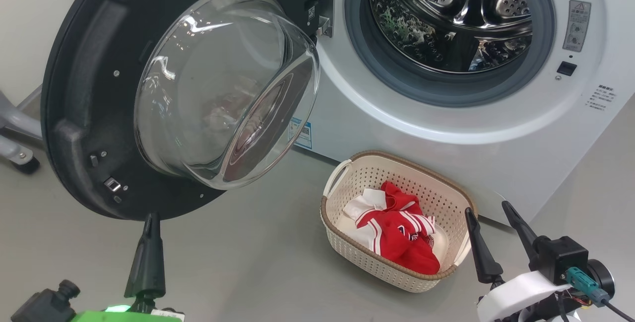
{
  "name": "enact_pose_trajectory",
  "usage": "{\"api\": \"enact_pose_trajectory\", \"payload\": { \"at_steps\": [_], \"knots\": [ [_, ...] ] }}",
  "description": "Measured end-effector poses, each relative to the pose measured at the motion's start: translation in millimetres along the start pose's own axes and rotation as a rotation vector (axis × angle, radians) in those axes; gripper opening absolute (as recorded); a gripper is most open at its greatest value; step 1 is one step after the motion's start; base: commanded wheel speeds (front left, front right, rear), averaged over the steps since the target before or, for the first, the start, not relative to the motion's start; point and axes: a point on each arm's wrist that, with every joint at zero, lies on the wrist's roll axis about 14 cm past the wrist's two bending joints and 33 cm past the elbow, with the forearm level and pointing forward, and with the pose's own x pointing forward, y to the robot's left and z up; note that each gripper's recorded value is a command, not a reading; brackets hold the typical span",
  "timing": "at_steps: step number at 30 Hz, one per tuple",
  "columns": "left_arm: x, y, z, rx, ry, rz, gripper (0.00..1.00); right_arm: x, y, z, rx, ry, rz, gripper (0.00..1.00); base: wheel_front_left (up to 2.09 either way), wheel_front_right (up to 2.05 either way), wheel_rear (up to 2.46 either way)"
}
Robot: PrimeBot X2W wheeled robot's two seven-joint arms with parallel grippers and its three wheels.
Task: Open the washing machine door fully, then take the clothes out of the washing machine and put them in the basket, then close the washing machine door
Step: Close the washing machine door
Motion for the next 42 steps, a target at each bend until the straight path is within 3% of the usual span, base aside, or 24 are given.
{"api": "enact_pose_trajectory", "payload": {
  "at_steps": [5, 6, 9, 13, 21, 28, 42],
  "knots": [
    [-8, -26, -7, -0.284, -0.014, -0.037, 0.00, 0, -1, 0, -0.002, 0.001, -0.002, 1.00, 0.00, 0.00, 0.00],
    [-8, -26, -7, -0.284, -0.014, -0.037, 0.00, 0, -1, 0, -0.002, 0.001, -0.002, 1.00, 0.00, 0.00, 0.00],
    [-6, -32, 10, -0.424, -0.073, -0.046, 0.00, 1, -2, 1, -0.003, 0.002, -0.008, 1.00, 0.00, 0.00, 0.00],
    [3, -16, 53, -0.548, -0.205, -0.030, 0.00, 2, -5, 0, -0.002, 0.006, -0.009, 1.00, 0.00, 0.00, 0.00],
    [16, 9, 121, -0.480, -0.363, -0.032, 0.00, 7, -12, -3, -0.005, 0.017, -0.014, 1.00, 0.00, 0.00, 0.00],
    [12, 70, 160, -0.447, -0.442, 0.128, 0.00, 9, -15, -5, -0.012, 0.029, -0.009, 1.00, 0.00, 0.00, 0.00],
    [41, 144, 133, -0.516, -0.290, 0.416, 0.00, 10, -37, -10, -0.036, 0.061, -0.030, 1.00, 0.00, 0.00, 0.00]
  ]
}}
